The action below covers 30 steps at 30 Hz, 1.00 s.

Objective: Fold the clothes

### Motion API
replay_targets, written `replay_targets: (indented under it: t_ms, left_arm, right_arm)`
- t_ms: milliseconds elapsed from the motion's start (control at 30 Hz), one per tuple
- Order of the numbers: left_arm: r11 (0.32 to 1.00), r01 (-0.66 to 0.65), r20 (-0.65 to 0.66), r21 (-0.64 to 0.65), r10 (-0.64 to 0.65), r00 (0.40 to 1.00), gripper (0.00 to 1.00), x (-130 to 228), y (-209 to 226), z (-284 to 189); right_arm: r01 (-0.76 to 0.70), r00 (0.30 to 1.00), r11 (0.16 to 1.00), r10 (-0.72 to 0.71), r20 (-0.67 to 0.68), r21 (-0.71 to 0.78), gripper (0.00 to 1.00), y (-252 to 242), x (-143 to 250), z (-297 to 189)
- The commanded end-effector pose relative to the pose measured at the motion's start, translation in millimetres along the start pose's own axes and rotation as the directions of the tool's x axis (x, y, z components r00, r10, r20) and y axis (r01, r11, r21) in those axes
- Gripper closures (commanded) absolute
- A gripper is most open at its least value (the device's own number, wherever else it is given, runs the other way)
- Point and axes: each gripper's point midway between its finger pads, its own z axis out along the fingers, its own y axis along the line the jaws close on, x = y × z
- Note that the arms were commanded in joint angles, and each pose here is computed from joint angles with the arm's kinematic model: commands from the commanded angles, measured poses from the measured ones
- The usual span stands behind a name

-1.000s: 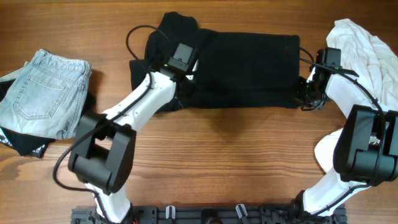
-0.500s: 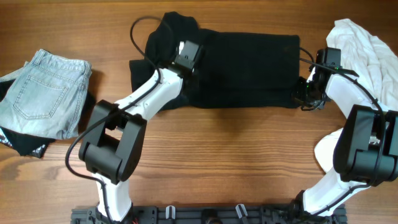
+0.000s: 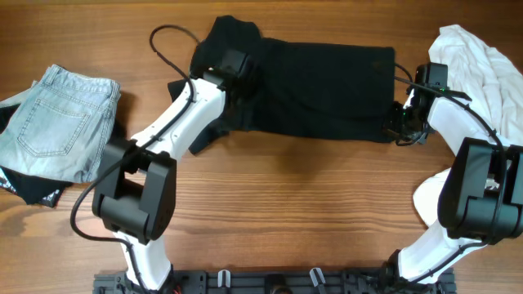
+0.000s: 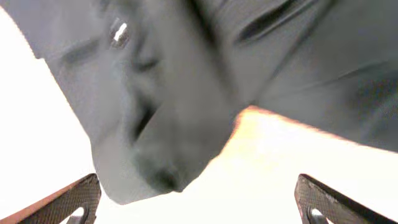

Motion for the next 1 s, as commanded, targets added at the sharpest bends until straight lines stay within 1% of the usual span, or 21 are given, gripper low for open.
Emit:
replay_targets:
  t_ms: [0,33,133,200,233,267,300,367,400,433,467,533,600,700,800,867,967]
  left_arm:
    - [0.989,0.145,-0.079,0.011,-0.143,0.987,0.0,13.8,14.1,0.5]
    - [0.988,0.152,-0.104,0.036,-0.147,0.984,0.0,19.4,11.2,5.0]
    - [0.988,0.153,-0.105,0.037,-0.148,0.983,0.02,27.9,10.7,24.1]
    - [0.987,0.154,-0.091,0.039,-0.15,0.984,0.07,33.9,10.6,41.2]
    - [0.987,0.154,-0.083,0.037,-0.151,0.985,0.12,35.1,11.3,46.0]
    - [0.988,0.155,-0.069,0.02,-0.153,0.986,0.19,37.1,14.8,52.6]
    - [0.988,0.153,-0.055,-0.019,-0.154,0.987,0.34,40.2,22.8,58.9]
    - [0.983,0.154,-0.035,-0.097,-0.158,0.987,0.55,43.9,40.4,65.1]
    - [0.977,0.16,-0.031,-0.141,-0.166,0.986,0.72,45.9,52.4,66.8]
    - [0.97,0.172,-0.051,-0.172,-0.183,0.982,0.86,50.2,65.3,67.3]
    - [0.966,0.185,-0.07,-0.182,-0.2,0.977,0.9,53.7,73.1,67.5]
    - [0.958,0.197,-0.125,-0.209,-0.226,0.966,0.96,65.6,87.2,66.8]
    - [0.952,0.204,-0.191,-0.226,-0.249,0.949,0.96,79.6,100.3,65.2]
    - [0.946,0.205,-0.239,-0.25,-0.266,0.934,0.96,90.9,110.7,62.5]
    - [0.945,0.174,-0.307,-0.277,-0.258,0.916,0.96,108.2,115.0,54.8]
    - [0.943,0.14,-0.378,-0.301,-0.253,0.891,0.96,126.1,119.2,44.6]
    - [0.94,0.125,-0.428,-0.317,-0.259,0.866,0.96,140.2,122.4,31.4]
  right_arm:
    - [-0.018,0.996,0.993,0.028,-0.081,0.115,0.95,-26.4,26.2,19.1]
    - [-0.019,0.996,0.993,0.028,-0.082,0.115,0.94,-26.4,26.3,19.1]
    - [-0.019,0.996,0.993,0.028,-0.082,0.115,0.94,-26.4,26.3,19.1]
    - [-0.019,0.996,0.993,0.028,-0.082,0.115,0.94,-26.4,26.3,19.1]
    - [-0.018,0.996,0.993,0.028,-0.082,0.115,0.94,-26.4,26.4,19.1]
    - [-0.018,0.996,0.993,0.028,-0.082,0.115,0.95,-26.4,26.5,19.0]
    - [-0.018,0.996,0.993,0.027,-0.083,0.116,0.95,-26.5,26.6,19.0]
    - [-0.018,0.996,0.993,0.029,-0.089,0.119,0.95,-27.1,28.1,18.8]
    - [-0.018,0.995,0.99,0.031,-0.094,0.138,0.95,-30.6,29.9,18.2]
    - [-0.043,0.993,0.981,0.062,-0.097,0.189,0.96,-39.3,33.1,16.5]
    - [-0.073,0.99,0.968,0.099,-0.096,0.241,0.96,-48.0,36.5,14.2]
    - [-0.107,0.985,0.941,0.144,-0.094,0.321,0.96,-61.5,42.5,9.6]
    - [-0.108,0.983,0.927,0.153,-0.098,0.36,0.96,-68.4,46.0,6.7]
    - [-0.118,0.977,0.919,0.175,-0.12,0.376,0.96,-71.3,53.2,4.5]
    - [-0.097,0.966,0.916,0.181,-0.184,0.388,0.96,-73.1,68.6,0.3]
    - [-0.075,0.951,0.91,0.189,-0.246,0.408,0.96,-76.3,84.0,-5.7]
    - [-0.056,0.93,0.906,0.2,-0.308,0.42,0.96,-78.0,99.0,-12.5]
